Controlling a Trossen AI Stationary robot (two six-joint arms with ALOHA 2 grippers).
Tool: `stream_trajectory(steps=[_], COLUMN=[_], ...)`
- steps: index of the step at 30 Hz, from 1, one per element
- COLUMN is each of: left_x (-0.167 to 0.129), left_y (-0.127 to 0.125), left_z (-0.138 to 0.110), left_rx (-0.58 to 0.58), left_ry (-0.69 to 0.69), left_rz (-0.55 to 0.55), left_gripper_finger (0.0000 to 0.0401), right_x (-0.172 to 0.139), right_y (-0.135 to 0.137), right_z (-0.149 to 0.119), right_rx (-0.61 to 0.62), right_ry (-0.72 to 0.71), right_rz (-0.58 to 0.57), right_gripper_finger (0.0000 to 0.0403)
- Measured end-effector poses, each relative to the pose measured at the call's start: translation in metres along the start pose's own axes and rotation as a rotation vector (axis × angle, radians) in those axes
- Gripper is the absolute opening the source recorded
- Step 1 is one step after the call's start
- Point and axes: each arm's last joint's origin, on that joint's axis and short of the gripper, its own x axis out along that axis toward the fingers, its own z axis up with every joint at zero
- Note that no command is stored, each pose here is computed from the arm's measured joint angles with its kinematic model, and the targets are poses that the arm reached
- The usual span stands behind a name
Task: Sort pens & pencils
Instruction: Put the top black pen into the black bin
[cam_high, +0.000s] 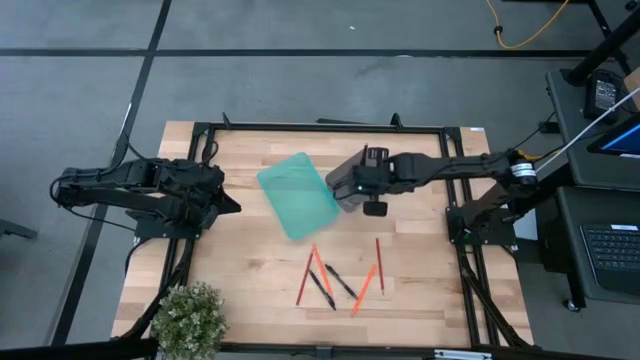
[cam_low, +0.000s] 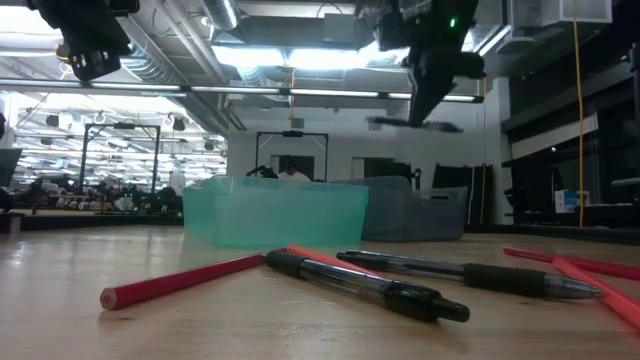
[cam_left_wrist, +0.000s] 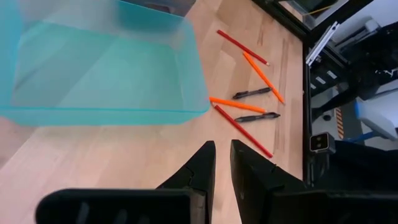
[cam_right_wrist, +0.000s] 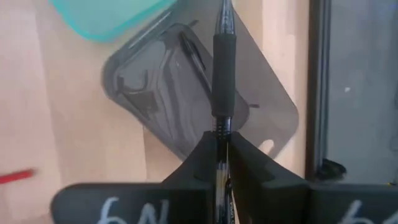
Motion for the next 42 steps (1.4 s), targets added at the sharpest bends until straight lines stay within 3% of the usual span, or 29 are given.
stream_trajectory(steps=[6,19,42], left_x=[0.000,0.000,0.000], left_y=[0.000,0.000,0.001], left_z=[0.000,0.001,0.001], left_rx=[-0.020,-0.020,-0.019], left_ry=[-0.003,-0.011,-0.033], left_rz=[-0.002,0.009,0.039], left_gripper_finger=[0.0043,0.0043,0.0043], right_x=[0.038,0.094,0.113], right_y=[-0.016,-0.040,-0.040], right_z=[-0.011,-0.039,-0.054], right_rx=[-0.027,0.043,0.057], right_ry=[-0.022,-0.094,-0.150], right_rz=[0.052,0.149,0.196], right_gripper_finger=[0.0024,0.0023,0.0031])
